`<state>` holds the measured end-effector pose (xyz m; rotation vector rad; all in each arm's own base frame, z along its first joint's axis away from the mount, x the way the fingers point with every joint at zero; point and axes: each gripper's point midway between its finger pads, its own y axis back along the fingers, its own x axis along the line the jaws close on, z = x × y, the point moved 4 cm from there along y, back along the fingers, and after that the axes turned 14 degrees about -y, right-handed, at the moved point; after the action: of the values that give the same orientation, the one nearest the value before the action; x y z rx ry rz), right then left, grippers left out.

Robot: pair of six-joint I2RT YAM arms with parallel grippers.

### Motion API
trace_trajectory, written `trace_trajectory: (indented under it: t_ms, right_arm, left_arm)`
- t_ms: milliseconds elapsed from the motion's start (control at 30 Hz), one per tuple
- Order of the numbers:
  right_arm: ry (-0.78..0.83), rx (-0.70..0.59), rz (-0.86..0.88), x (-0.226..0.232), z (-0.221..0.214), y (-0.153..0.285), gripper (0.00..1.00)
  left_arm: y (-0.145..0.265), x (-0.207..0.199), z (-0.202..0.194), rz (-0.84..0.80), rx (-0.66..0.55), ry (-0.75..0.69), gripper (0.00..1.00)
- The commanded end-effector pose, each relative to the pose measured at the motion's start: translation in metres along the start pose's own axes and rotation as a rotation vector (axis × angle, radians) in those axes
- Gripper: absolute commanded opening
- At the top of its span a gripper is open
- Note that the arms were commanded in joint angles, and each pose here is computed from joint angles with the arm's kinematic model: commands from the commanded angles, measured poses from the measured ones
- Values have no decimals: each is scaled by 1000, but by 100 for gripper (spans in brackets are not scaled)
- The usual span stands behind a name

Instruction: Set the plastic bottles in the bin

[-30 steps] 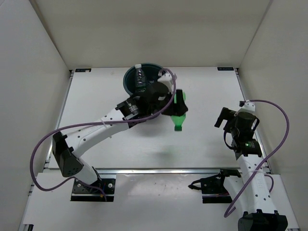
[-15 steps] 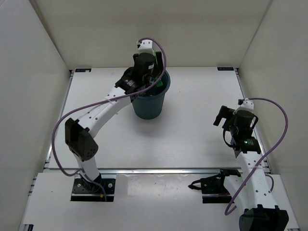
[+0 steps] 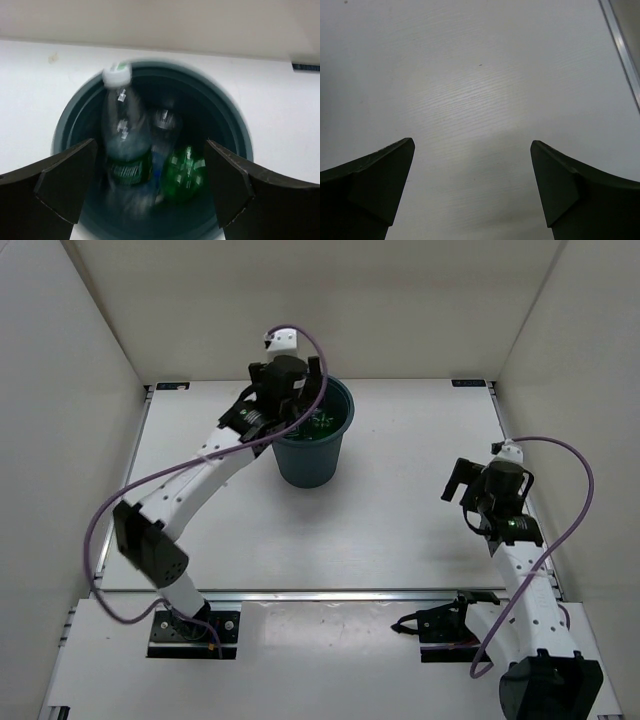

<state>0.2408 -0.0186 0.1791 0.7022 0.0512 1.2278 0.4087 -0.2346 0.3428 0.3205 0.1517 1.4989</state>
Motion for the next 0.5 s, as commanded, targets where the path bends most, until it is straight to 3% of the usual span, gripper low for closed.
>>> trace_trajectory:
  t_ms: [0,33,100,133,233,267,367,467]
  right_arm:
    - [-20,75,23,6,9,4,99]
    - [-14,125,15,5,2,2,100]
    - [-23,200,31,8,-5,-1,100]
    - [-5,224,46,12,-6,0,100]
    - [21,257,30,16,-9,1,99]
    - [33,267,28,17,-11,1,100]
    - [-7,240,37,15,-14,-3,99]
    - [-90,247,69,7,-16,-5,100]
  left_arm:
    - [57,49,-14,16,89,25,98]
    - [67,71,-13,38,87,91,98]
    - [78,105,-72,113,216,107,99]
    - [92,129,-75,167,204,167,98]
    - [119,189,-149,321,359,260,99]
    - [131,206,-155,360,354,287,99]
    - [154,219,-181,468,381,252,99]
    - [157,214,-187,435,402,267,99]
